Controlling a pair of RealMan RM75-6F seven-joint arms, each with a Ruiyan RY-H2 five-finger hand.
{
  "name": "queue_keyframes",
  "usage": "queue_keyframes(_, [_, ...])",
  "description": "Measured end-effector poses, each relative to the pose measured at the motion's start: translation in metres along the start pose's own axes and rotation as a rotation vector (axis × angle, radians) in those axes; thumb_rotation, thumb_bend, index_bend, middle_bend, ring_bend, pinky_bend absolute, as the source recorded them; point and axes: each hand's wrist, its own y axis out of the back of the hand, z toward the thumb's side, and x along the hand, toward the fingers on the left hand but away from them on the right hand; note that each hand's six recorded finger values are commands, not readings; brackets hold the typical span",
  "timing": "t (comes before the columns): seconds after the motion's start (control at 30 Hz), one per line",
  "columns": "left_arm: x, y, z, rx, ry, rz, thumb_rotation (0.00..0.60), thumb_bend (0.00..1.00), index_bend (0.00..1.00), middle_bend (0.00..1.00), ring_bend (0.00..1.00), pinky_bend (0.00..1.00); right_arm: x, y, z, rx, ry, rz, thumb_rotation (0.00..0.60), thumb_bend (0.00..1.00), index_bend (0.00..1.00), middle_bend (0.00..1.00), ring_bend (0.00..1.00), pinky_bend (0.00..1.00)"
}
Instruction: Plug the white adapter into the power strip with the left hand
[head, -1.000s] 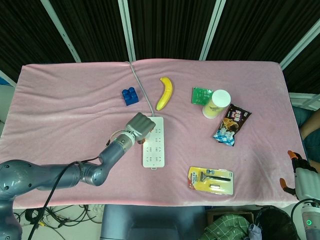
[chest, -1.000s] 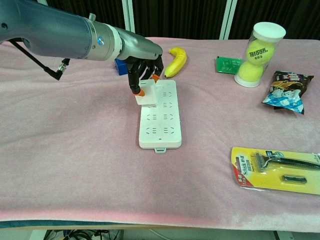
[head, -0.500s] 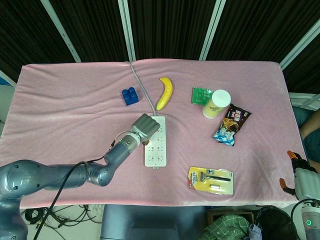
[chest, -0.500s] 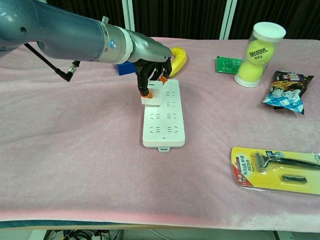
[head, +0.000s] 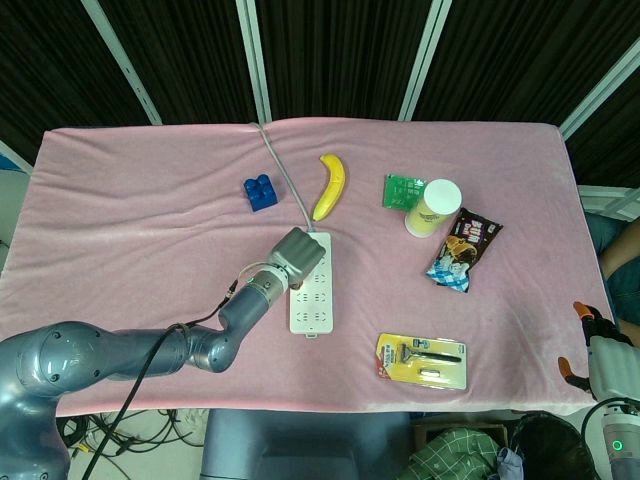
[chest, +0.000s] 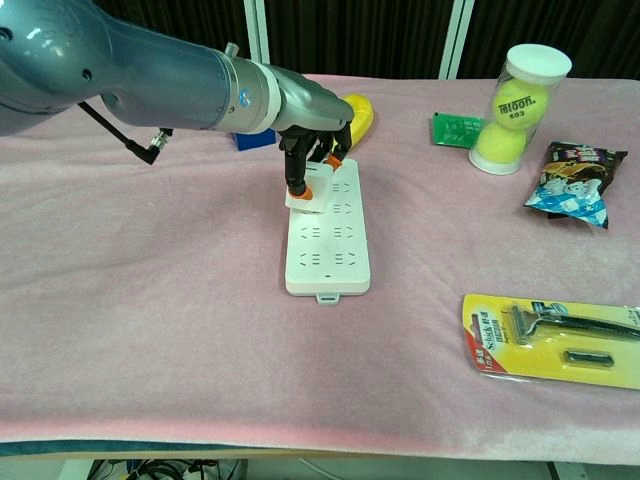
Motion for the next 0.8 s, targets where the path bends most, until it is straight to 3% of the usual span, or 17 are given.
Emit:
queue_keyframes(0.23, [0.003,-0.008,0.000,-0.003,0.002,-0.017,0.600,0.38,0.59,0.61,0.43,0.49,0.000,0.000,0.000,0.000,0.001,0.000,0.600,0.29,0.08,0.09,0.16,0.27])
queue_keyframes(0.43, [0.004,-0.012,0.001,-0.009,-0.005,-0.019,0.600,0.39,0.59,0.61,0.45,0.58,0.000,0.000,0.000,0.000,0.001,0.001,0.600,0.28,0.08,0.09,0.16,0.27])
queue_keyframes(0.8, [0.009,-0.009,0.009,-0.030,-0.027,0.001,0.600,0.40,0.59,0.61,0.45,0.59,0.000,-0.001,0.001,-0.001,0.002,0.005,0.600,0.28,0.08,0.09,0.16,0.27])
